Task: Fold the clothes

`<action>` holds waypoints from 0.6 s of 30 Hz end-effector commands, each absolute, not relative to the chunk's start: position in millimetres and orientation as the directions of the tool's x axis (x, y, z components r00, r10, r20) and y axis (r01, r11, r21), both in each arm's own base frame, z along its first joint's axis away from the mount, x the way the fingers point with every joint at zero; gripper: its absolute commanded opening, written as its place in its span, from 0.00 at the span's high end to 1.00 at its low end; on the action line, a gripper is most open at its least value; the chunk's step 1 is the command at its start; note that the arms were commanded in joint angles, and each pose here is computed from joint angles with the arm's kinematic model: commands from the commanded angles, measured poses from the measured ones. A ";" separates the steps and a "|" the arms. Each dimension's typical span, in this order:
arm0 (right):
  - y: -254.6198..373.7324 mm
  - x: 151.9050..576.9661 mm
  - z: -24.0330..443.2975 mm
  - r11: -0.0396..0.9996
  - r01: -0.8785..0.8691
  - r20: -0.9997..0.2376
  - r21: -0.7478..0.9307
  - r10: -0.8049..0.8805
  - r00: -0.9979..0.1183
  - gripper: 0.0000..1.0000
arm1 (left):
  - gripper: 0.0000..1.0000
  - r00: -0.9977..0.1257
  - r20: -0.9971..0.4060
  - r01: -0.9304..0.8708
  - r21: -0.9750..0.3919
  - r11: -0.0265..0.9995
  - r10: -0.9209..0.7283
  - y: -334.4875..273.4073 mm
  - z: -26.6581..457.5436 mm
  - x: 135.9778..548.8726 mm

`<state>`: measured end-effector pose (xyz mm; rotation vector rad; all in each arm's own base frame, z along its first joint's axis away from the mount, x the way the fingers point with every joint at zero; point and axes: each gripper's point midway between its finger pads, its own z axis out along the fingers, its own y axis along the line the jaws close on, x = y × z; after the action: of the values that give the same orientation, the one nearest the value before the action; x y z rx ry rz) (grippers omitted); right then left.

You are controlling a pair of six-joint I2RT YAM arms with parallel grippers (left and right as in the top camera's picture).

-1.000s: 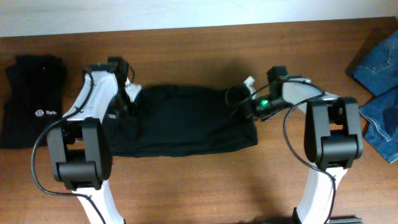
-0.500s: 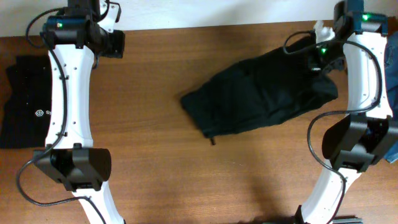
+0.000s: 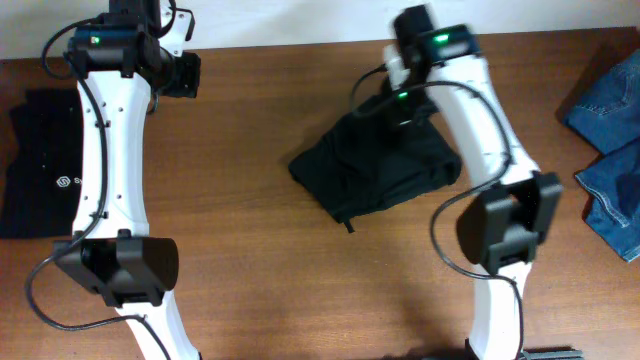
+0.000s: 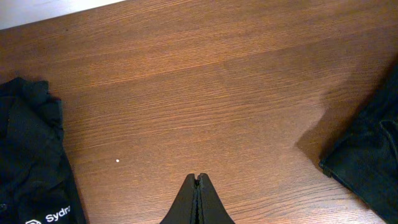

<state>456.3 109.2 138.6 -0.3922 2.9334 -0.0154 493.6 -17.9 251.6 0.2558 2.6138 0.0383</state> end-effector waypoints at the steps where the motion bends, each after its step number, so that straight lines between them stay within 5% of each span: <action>1: 141.3 449.2 116.0 0.956 -0.292 -0.136 -0.036 -0.294 -0.946 0.96 | 0.99 -0.846 -0.508 0.145 0.072 0.987 0.162 -9.4 261.3 493.0; 11: 212.3 419.7 96.9 0.900 -0.435 -0.094 -0.032 -0.436 -0.895 0.96 | 0.99 -0.850 -0.509 0.115 0.072 0.991 0.136 5.8 261.4 493.2; 12: 216.5 416.9 96.0 0.895 -0.445 -0.090 -0.032 -0.446 -0.891 0.89 | 0.99 -0.850 -0.509 0.112 0.072 0.991 0.133 7.4 261.4 493.3; 14: 224.0 410.6 94.5 0.886 -0.462 -0.079 -0.028 -0.463 -0.883 0.42 | 0.99 -0.850 -0.512 0.107 0.073 0.992 0.129 9.8 261.7 493.8; 15: 227.4 407.8 94.4 0.883 -0.470 -0.075 -0.022 -0.470 -0.880 0.30 | 0.99 -0.849 -0.513 0.104 0.073 0.992 0.127 11.0 261.9 494.1; 18: 250.1 391.2 94.9 0.849 -0.521 -0.064 0.084 -0.517 -0.853 0.23 | 1.00 -0.847 -0.517 0.101 0.075 0.992 0.125 14.0 262.6 495.2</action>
<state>405.6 231.0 100.3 -0.7623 2.9610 0.0218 494.7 9.7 252.1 0.1832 2.6164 0.0581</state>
